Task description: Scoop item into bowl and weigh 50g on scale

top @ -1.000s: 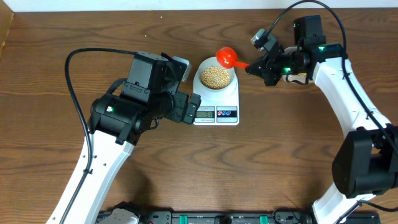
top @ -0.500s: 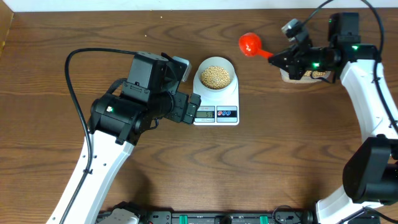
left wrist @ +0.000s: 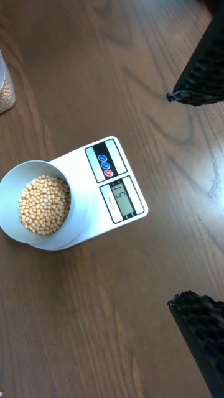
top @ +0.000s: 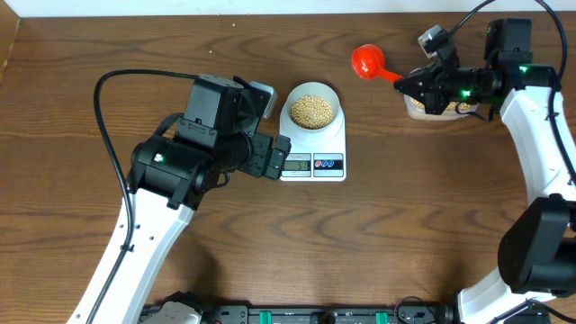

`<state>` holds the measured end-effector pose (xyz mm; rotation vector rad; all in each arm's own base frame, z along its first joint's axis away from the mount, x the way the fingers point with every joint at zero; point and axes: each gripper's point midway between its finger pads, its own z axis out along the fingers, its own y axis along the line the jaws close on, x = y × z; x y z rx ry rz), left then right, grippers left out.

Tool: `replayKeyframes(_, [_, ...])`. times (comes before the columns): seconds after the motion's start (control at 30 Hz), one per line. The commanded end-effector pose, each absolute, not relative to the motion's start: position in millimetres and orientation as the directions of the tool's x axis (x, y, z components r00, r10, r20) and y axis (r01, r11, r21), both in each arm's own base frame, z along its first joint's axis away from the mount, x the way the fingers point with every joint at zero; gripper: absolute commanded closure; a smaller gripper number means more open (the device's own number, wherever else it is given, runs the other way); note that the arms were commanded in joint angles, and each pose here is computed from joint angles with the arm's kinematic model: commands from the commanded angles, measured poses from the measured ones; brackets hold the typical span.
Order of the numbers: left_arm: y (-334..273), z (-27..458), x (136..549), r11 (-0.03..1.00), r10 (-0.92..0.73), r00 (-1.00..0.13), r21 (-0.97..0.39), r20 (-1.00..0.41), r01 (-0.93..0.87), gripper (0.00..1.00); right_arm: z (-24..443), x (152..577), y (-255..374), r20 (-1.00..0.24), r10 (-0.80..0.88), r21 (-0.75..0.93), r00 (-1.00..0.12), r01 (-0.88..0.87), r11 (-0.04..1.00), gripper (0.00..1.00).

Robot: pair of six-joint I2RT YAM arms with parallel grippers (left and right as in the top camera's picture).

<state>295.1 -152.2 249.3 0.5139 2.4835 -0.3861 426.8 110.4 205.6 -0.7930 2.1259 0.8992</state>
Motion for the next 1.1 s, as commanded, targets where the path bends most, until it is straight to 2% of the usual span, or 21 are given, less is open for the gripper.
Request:
replayKeyframes(0.0, [-150, 250, 298, 0.885, 0.286, -0.757, -0.141, -0.587, 0.444, 0.02, 225, 422, 130, -0.802, -0.27, 0.337, -0.532, -0.777, 0.531, 0.99])
replayKeyframes(0.6, [-150, 250, 298, 0.885, 0.286, -0.758, -0.141, -0.587, 0.443, 0.02, 171, 413, 197, -0.68, -0.546, 0.153, -0.489, -0.823, 0.547, 0.99])
replayKeyframes(1.07, [-150, 250, 298, 0.885, 0.286, -0.758, -0.141, -0.587, 0.443, 0.02, 119, 432, 212, -0.598, -0.647, 0.042, -0.474, -0.824, 0.565, 0.99])
